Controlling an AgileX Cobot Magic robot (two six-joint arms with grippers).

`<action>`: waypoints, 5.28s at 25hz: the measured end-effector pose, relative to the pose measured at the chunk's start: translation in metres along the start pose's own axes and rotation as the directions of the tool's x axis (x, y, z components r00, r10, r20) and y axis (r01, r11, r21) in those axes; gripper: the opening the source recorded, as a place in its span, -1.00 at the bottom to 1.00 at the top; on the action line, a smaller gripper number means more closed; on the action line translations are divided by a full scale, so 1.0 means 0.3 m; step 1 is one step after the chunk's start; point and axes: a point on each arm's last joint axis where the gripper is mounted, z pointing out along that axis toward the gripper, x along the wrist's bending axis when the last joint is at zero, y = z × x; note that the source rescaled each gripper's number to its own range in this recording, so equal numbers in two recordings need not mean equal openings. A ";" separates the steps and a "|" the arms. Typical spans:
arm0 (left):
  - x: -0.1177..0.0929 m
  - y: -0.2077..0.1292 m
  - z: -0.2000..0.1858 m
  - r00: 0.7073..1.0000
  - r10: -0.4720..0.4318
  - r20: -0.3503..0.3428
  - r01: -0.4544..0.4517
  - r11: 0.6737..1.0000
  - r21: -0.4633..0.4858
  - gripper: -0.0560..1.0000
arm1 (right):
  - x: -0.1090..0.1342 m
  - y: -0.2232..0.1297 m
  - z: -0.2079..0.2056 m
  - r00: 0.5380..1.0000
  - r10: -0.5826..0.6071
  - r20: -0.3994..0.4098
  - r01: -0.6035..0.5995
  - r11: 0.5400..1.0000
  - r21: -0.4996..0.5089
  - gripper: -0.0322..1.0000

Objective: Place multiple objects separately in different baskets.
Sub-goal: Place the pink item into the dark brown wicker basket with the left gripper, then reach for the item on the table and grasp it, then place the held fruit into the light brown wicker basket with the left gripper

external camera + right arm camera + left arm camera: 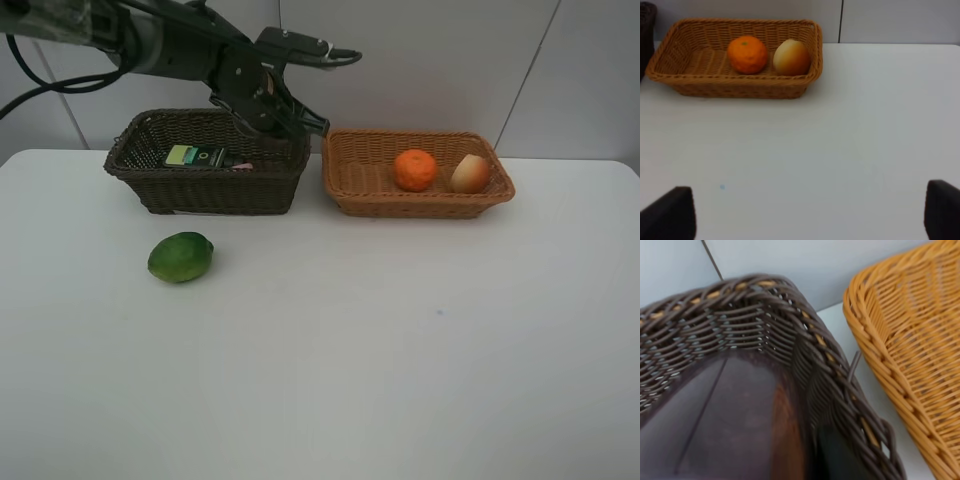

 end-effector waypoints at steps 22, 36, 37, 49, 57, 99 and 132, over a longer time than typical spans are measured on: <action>-0.006 -0.060 0.066 0.999 0.039 0.001 -0.039 0.998 0.040 0.01 | 0.000 0.000 0.000 1.000 0.000 0.000 0.000 1.000 0.000 0.93; 0.021 0.041 -0.125 0.994 0.069 -0.081 -0.060 0.992 0.108 0.89 | 0.000 0.000 0.000 1.000 0.000 0.000 0.000 1.000 0.000 0.93; 0.028 0.040 -0.145 0.993 0.066 -0.100 -0.051 0.988 0.146 0.89 | 0.000 0.000 0.000 1.000 0.000 0.000 0.000 1.000 0.000 0.93; 0.081 -0.142 -0.378 0.992 0.090 -0.092 -0.049 0.923 0.382 0.90 | 0.000 0.000 0.000 1.000 0.000 0.000 0.000 1.000 0.000 0.93; 0.172 -0.293 -0.453 0.994 0.077 -0.071 -0.036 0.888 0.458 0.99 | 0.000 0.000 0.000 1.000 0.000 0.000 0.000 1.000 0.000 0.93; 0.219 -0.387 -0.157 0.992 0.096 0.084 -0.128 0.745 0.655 0.99 | -0.002 0.000 0.000 1.000 -0.003 0.005 0.003 1.000 0.000 0.93; 0.208 -0.443 -0.087 0.996 0.047 0.072 -0.083 0.753 0.652 0.62 | -0.002 0.000 0.000 1.000 -0.003 0.005 0.003 1.000 0.000 0.93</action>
